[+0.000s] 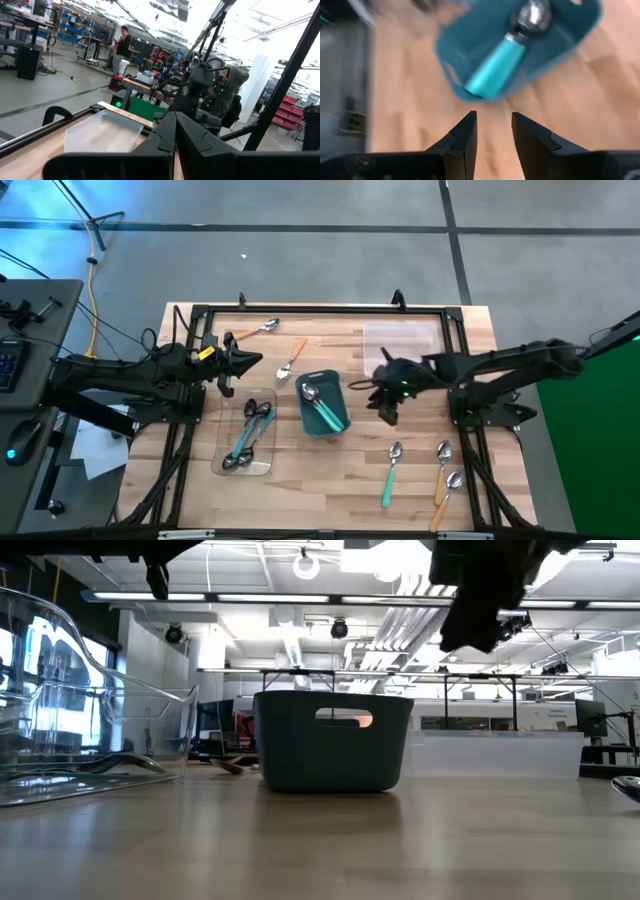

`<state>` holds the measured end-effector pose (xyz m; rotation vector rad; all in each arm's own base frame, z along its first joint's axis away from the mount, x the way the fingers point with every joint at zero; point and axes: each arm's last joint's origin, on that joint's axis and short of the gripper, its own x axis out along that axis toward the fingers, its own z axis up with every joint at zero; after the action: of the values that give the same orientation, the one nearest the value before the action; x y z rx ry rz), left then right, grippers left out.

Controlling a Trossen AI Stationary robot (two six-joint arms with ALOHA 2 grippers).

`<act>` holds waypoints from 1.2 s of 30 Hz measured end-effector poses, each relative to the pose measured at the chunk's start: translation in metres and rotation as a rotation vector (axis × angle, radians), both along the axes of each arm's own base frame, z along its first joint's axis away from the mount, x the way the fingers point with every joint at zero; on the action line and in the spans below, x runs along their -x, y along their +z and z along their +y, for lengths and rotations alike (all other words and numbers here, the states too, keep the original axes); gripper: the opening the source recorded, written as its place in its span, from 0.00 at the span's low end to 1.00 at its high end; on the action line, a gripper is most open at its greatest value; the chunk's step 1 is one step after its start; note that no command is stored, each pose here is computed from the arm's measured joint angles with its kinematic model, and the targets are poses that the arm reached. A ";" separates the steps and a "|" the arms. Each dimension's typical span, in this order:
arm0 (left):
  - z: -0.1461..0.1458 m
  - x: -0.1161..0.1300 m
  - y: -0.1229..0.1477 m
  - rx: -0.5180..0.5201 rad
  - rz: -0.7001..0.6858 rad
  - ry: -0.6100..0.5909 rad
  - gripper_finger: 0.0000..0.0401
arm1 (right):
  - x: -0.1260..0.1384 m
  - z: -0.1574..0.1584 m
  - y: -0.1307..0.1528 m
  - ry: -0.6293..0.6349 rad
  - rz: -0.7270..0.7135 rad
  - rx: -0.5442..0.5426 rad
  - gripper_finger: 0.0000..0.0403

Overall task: Sort silverware by color (type)
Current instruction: Put the light blue spoon into the blue bin

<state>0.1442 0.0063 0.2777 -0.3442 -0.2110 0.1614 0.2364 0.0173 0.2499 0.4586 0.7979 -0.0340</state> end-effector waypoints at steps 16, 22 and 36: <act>-0.001 0.000 0.000 -0.038 0.005 -0.045 0.00 | 0.011 -0.014 0.027 -0.115 -0.608 0.206 0.26; -0.003 -0.001 -0.001 -0.073 0.014 -0.109 0.00 | 0.009 -0.019 0.036 -0.128 -0.639 0.222 0.26; -0.003 -0.004 -0.003 -0.073 0.029 -0.110 0.00 | 0.009 -0.019 0.038 -0.112 -0.653 0.203 0.14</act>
<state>0.1484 0.0028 0.2750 -0.2804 -0.1678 0.0499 0.2272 -0.0014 0.2878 0.2925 0.1240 -0.0641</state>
